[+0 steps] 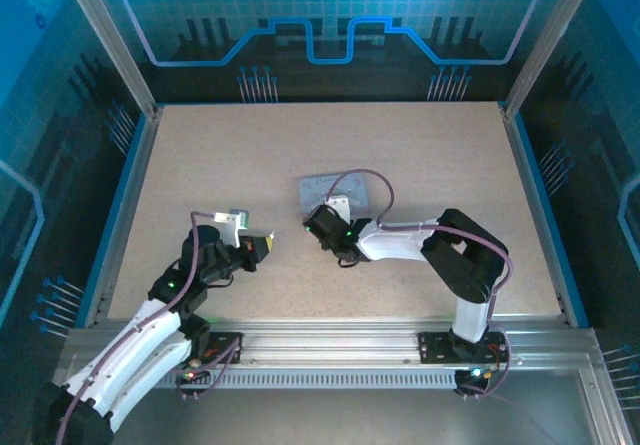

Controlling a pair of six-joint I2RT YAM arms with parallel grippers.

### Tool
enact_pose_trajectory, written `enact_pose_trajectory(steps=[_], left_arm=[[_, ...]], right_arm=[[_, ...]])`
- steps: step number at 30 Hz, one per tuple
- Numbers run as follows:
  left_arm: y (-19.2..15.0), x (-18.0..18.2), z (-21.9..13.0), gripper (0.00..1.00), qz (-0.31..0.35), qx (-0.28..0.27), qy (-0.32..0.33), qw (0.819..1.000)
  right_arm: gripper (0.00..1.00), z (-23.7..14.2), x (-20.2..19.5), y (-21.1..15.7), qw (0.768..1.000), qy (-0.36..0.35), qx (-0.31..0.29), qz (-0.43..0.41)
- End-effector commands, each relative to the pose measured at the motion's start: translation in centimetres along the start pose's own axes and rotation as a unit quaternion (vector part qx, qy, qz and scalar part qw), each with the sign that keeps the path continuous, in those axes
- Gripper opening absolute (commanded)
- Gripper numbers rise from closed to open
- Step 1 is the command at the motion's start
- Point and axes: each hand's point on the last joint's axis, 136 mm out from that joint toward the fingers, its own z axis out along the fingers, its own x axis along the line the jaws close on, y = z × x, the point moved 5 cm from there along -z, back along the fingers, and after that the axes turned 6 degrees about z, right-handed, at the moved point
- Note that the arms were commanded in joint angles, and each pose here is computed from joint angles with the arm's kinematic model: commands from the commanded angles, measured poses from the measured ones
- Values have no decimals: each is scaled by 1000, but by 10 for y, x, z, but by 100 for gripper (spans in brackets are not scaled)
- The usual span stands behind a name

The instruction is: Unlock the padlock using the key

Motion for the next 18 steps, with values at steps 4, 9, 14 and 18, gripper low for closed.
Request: enact_pose_trajectory(steps=[4, 9, 14, 18], left_arm=[[-4, -2, 5, 0, 15, 4, -15, 1000], [-3, -9, 8, 0, 33, -2, -33, 999], [-7, -18, 14, 0, 66, -2, -56, 996], [-17, -31, 22, 0, 97, 7, -86, 992]], right_arm=[[20, -8, 8, 9, 999, 31, 41, 5], [16, -21, 12, 18, 996, 57, 73, 8], [13, -27, 13, 26, 990, 84, 111, 24], [11, -30, 12, 29, 986, 99, 133, 34]])
